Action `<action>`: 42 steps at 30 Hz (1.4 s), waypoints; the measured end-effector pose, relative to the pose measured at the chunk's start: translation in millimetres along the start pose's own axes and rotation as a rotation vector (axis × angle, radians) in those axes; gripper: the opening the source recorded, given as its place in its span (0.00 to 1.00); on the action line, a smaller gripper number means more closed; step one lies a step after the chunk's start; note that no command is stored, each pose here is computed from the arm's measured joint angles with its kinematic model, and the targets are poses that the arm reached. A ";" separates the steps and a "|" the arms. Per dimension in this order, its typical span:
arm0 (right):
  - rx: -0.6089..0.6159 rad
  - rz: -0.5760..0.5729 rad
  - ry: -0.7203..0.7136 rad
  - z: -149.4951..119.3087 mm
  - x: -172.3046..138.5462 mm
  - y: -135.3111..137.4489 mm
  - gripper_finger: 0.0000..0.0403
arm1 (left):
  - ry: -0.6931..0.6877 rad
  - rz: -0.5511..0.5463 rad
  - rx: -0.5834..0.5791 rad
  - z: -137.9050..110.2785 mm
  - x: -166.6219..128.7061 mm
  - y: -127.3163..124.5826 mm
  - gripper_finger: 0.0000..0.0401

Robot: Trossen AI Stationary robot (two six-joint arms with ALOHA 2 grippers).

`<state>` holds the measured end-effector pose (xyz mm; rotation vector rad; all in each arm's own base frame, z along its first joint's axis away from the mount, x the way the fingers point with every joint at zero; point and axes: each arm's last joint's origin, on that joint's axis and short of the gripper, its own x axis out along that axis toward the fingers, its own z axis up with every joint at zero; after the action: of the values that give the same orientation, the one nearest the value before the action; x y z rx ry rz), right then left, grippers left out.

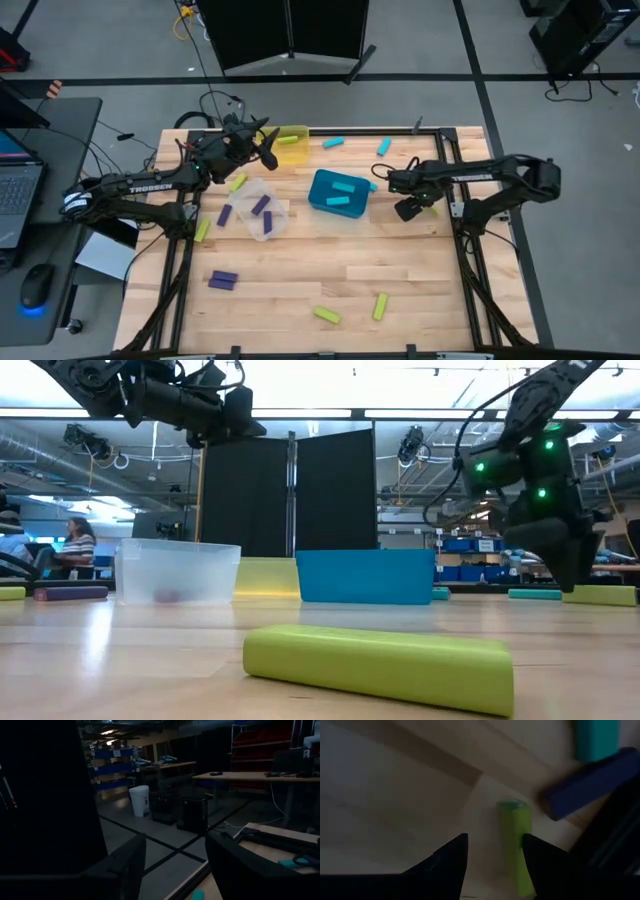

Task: Sort blocks
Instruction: Put the green block into the yellow bin

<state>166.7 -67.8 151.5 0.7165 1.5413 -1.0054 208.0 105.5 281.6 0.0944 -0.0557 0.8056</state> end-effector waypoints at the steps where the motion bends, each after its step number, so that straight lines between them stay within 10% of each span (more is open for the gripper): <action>1: 0.007 -0.011 0.012 1.2 1.9 -0.6 0.50 | 0.004 -0.001 0.002 -0.4 0.0 -0.1 0.53; 42: -0.158 0.160 0.184 -1.0 13.4 17.0 0.27 | 0.028 -0.002 0.018 -2.8 -0.1 -0.3 0.53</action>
<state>178.0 -60.2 134.7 0.8241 1.6722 -0.7056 208.2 105.6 278.8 0.1000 -0.0221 0.8050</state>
